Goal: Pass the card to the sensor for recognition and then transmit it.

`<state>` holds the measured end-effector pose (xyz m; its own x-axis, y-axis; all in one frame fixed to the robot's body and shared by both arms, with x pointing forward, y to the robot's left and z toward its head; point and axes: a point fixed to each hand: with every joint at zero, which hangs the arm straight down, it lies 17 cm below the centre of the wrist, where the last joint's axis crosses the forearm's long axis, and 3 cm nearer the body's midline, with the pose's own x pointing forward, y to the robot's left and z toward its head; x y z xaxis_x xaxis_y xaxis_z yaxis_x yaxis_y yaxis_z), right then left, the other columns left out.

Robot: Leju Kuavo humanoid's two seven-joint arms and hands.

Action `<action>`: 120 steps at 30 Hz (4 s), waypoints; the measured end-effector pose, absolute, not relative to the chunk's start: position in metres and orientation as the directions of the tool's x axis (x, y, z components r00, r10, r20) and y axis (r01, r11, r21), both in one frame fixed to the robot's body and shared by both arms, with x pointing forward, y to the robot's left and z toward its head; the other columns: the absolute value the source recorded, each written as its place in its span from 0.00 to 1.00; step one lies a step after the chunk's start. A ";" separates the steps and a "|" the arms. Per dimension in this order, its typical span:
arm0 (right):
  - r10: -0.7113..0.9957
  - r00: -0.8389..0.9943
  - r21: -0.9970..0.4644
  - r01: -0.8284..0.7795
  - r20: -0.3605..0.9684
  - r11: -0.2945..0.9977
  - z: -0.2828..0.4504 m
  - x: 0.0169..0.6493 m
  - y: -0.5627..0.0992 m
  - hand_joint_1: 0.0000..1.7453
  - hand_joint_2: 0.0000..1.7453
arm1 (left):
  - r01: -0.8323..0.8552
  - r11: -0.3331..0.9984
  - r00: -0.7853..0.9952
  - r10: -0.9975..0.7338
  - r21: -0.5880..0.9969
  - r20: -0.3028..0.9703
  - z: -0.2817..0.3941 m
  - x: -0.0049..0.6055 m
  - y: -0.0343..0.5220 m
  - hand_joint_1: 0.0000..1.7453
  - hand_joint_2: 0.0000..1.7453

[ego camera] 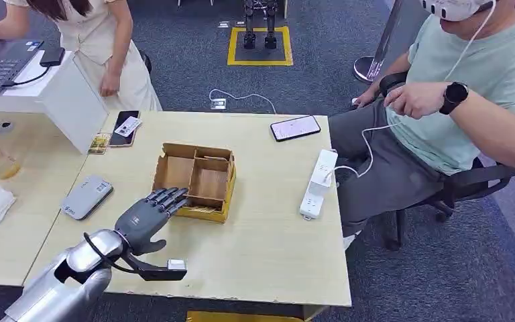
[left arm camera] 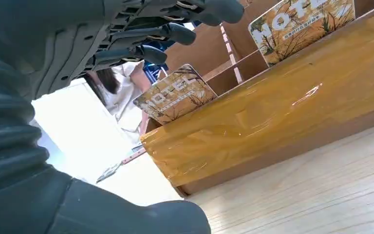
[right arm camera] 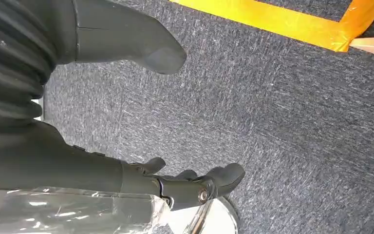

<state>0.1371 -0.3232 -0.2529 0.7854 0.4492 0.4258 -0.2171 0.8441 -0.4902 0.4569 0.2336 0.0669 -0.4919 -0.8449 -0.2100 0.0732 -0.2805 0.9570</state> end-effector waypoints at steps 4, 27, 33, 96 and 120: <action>0.449 0.785 -0.490 -0.217 0.426 0.844 -0.253 0.137 -0.323 0.00 1.00 | 0.072 -0.280 -0.493 -0.845 0.957 -0.210 0.068 0.457 0.233 0.00 1.00; 0.449 0.785 -0.490 -0.217 0.426 0.844 -0.253 0.137 -0.323 0.00 1.00 | 0.092 -0.277 -0.484 -0.852 0.956 -0.200 0.061 0.452 0.237 0.00 1.00; 0.449 0.785 -0.490 -0.217 0.427 0.844 -0.253 0.137 -0.323 0.00 1.00 | 0.113 -0.277 -0.492 -0.850 0.954 -0.188 0.059 0.447 0.244 0.00 1.00; 0.430 0.797 -0.487 -0.199 0.425 0.851 -0.253 0.135 -0.324 0.00 1.00 | -0.030 -0.153 -0.377 -0.914 0.988 -0.153 0.092 0.453 0.197 0.00 1.00; 0.430 0.796 -0.487 -0.199 0.426 0.850 -0.253 0.135 -0.324 0.00 1.00 | -0.026 -0.125 -0.359 -0.925 0.992 -0.126 0.095 0.461 0.195 0.00 1.00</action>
<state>0.1355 -0.3237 -0.2532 0.7960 0.4302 0.4258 -0.1992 0.8505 -0.4868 0.4609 0.1946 0.0954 -0.3594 -0.9246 -0.1260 -0.0263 -0.1249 0.9918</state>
